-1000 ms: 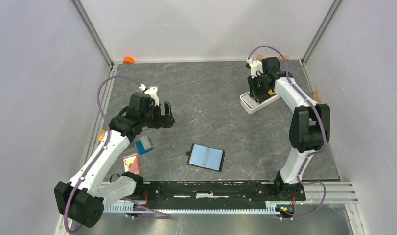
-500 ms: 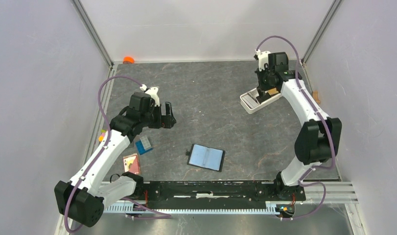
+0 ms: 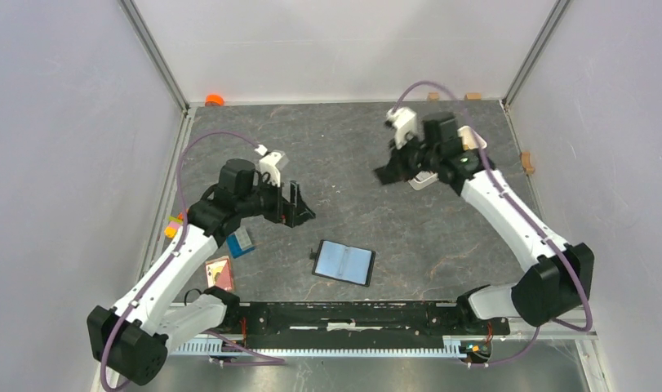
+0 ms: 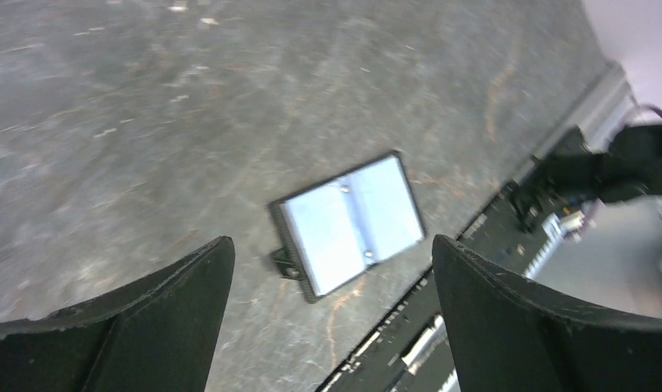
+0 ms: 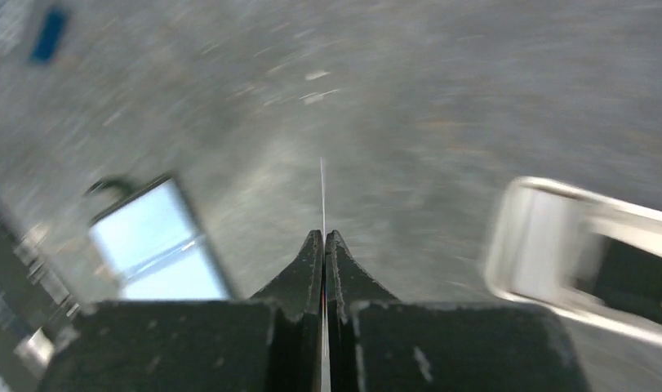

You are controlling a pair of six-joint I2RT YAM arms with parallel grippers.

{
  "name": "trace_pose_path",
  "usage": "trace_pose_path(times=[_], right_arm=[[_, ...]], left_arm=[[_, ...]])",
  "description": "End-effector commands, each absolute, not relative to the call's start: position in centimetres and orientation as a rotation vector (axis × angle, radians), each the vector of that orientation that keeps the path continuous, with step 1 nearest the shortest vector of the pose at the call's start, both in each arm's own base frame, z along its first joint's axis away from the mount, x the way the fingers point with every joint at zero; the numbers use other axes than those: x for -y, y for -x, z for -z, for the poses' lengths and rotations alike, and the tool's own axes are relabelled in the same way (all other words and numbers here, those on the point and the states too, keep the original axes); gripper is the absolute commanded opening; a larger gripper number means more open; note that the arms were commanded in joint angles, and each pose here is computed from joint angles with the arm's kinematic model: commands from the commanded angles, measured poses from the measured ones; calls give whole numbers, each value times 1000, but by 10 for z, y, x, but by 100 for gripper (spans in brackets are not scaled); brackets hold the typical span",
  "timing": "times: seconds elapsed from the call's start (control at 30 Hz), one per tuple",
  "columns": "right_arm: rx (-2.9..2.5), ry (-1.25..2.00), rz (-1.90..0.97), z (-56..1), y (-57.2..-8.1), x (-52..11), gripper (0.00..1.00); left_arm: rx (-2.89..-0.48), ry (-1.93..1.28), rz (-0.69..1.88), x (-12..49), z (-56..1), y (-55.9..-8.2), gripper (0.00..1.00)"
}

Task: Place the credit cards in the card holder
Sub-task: Pick up the credit card from the storage box.

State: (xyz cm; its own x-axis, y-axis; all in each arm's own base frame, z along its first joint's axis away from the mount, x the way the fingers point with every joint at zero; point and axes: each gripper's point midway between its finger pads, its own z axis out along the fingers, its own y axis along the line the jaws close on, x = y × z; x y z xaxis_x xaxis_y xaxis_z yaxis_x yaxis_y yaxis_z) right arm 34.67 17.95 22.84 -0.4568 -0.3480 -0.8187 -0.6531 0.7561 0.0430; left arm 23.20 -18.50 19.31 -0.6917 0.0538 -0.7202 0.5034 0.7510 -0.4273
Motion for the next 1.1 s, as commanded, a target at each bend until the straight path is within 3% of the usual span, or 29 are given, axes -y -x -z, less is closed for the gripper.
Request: trace_pose_path(times=[0.0, 0.2, 0.37, 0.4, 0.67, 0.77, 0.93, 1.0, 1.07], right_arm=[[-2062, 1057, -865, -183, -270, -249, 0], [-1938, 1276, -1180, -170, -205, -293, 0], [-1839, 1343, -1357, -181, -179, -309, 0], [-1824, 1355, -1372, -183, -176, -311, 0], [-1744, 1397, -1436, -197, -162, -314, 0], [-1720, 1403, -1450, -202, -159, -314, 0], [-1728, 1406, -1409, -203, -161, -311, 0], [-1740, 1421, -1403, -199, -160, -310, 0], [-1751, 1422, -1404, -196, -159, -308, 0]], left_arm=[[-2094, -716, 1064, 231, -209, -198, 96], [-2144, -896, 1148, 261, -189, -166, 97], [-2180, -991, 1178, 272, -177, -148, 94], [-2177, -1011, 1204, 274, -177, -143, 91], [-2206, -1061, 1236, 282, -170, -132, 41], [-2207, -1076, 1247, 284, -169, -129, 35], [-2188, -1077, 1185, 281, -175, -134, 31], [-2161, -1059, 1120, 276, -180, -141, 42], [-2141, -1033, 1038, 269, -183, -149, 45]])
